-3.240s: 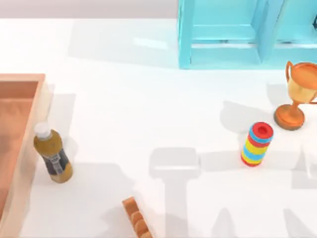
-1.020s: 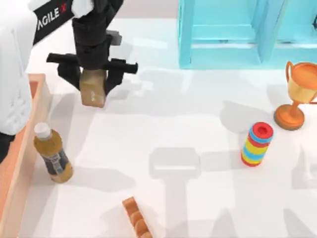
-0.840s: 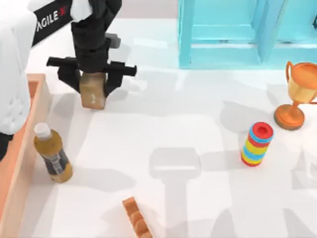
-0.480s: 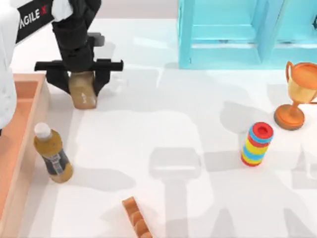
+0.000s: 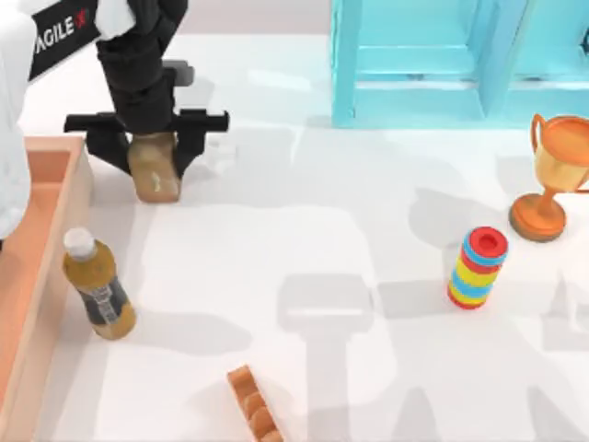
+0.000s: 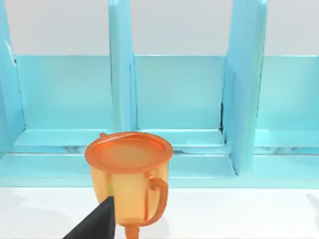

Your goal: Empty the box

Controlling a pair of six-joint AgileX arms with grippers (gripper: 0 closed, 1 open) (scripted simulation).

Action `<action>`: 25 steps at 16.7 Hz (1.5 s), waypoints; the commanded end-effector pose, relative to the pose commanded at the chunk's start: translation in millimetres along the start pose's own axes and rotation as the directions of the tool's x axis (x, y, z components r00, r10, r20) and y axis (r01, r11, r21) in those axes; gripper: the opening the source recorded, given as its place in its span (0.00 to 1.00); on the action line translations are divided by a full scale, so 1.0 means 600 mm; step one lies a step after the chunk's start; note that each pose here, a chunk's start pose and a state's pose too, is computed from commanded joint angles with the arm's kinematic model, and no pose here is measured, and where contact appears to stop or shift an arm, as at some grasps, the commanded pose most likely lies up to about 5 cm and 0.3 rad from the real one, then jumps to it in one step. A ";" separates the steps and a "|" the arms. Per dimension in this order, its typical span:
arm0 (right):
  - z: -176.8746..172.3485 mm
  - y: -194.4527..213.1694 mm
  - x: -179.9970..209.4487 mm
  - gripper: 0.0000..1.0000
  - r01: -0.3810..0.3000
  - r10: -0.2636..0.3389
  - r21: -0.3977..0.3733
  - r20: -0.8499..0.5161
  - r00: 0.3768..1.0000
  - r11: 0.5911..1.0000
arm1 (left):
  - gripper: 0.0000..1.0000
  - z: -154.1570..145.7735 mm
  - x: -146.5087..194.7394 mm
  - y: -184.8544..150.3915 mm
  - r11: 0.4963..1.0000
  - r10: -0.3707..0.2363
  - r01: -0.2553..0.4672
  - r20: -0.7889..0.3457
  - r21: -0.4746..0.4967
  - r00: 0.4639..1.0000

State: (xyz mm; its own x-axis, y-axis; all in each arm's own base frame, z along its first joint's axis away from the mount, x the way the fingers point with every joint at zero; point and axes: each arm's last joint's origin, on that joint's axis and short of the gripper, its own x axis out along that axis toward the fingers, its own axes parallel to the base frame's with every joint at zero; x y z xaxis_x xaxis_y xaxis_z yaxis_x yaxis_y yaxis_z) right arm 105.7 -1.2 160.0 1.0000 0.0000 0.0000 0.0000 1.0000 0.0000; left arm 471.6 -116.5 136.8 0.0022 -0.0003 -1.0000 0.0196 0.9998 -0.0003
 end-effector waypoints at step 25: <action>0.000 0.000 0.000 1.00 0.000 0.000 0.000 0.000 1.000 1.000 | 1.00 -0.016 -0.025 -0.097 0.979 0.130 -0.127 -0.008 0.160 0.992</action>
State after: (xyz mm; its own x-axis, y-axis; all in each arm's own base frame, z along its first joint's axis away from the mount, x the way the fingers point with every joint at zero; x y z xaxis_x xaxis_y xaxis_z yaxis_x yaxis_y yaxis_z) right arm 105.7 -1.2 160.0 1.0000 0.0000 0.0000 0.0000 1.0000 0.0000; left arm 461.0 -174.2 151.8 -0.0032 0.1294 -0.9916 0.1793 0.9756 0.1267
